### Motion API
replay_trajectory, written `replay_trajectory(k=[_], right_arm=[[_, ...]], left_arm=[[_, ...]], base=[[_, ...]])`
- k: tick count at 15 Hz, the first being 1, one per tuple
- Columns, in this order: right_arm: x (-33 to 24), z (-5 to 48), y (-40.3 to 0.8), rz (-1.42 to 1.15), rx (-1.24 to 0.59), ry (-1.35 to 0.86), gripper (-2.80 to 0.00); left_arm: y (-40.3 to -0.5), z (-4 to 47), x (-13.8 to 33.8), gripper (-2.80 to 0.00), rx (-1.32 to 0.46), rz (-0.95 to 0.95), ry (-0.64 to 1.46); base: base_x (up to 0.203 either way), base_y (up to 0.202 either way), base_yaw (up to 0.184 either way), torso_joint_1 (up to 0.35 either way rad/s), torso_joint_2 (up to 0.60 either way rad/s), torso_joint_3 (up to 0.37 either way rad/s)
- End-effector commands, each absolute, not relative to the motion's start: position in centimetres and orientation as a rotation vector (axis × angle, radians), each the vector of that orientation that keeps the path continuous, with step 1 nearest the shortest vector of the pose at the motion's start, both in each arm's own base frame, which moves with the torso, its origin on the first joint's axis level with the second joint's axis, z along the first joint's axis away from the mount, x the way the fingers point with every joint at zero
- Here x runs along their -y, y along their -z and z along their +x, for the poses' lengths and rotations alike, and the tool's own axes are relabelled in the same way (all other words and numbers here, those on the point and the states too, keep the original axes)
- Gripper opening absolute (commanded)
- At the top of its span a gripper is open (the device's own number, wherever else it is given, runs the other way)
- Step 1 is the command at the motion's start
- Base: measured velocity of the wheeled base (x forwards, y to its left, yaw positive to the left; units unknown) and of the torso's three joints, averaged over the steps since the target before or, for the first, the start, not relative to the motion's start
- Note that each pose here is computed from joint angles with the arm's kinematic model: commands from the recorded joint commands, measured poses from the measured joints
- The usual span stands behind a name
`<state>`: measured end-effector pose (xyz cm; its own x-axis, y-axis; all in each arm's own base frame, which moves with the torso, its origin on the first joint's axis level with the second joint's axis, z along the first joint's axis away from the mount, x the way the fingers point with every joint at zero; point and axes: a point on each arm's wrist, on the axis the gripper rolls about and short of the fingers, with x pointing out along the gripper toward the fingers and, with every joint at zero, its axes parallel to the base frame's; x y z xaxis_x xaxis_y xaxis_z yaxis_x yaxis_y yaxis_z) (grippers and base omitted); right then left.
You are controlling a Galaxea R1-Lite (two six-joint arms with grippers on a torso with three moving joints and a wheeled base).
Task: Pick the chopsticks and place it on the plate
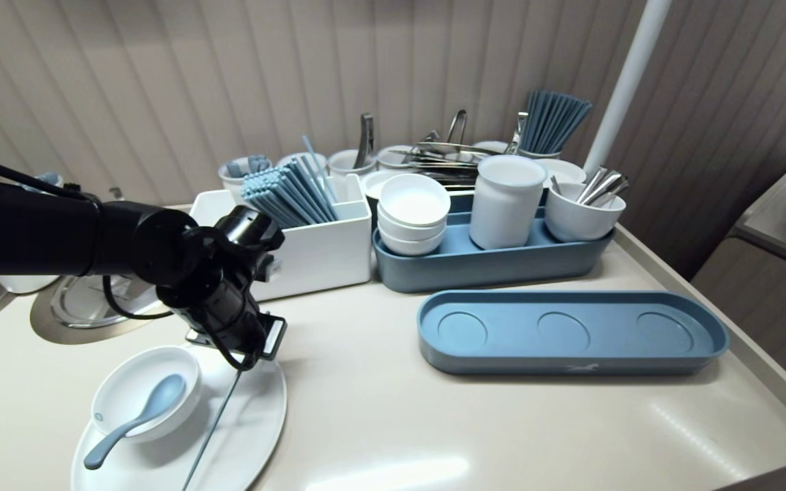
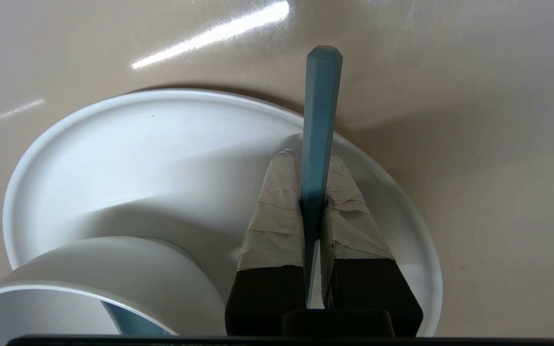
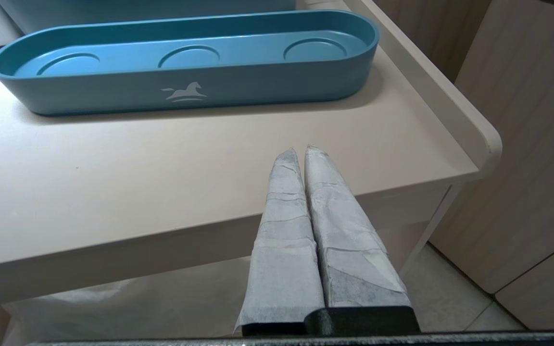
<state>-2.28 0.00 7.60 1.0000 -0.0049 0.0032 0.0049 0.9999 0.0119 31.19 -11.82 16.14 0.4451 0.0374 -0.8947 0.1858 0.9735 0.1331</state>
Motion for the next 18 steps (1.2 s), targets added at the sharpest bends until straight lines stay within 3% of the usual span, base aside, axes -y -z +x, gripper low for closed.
replay_trajectory(k=[1,7,8,14,18], right_arm=[[0.0,-2.3,-7.6,0.012,0.002,0.005,-2.8],[0.0,-2.3,-7.6,0.012,0.003,0.005,-2.8],[0.0,-2.3,-7.6,0.012,0.002,0.005,-2.8],[0.0,-2.3,-7.6,0.012,0.002,0.005,-2.8],[0.0,-2.3,-7.6,0.012,0.002,0.005,-2.8]], left_arm=[[-16.2,30.8,11.6,-2.8,-1.11,0.227,0.086],[-15.4,30.9,11.5,-2.8,-1.064,0.244,0.047],[-15.4,30.9,11.5,0.0,-1.064,0.244,0.049],[-17.3,31.0,11.6,0.0,-0.997,0.217,0.054],[-22.5,30.5,12.3,0.0,-0.857,0.175,0.096]], base=[[0.0,0.0,0.0,0.0,0.0,0.0],[0.0,0.0,0.0,0.0,0.0,0.0],[0.0,0.0,0.0,0.0,0.0,0.0],[0.0,0.0,0.0,0.0,0.0,0.0],[0.0,0.0,0.0,0.0,0.0,0.0]])
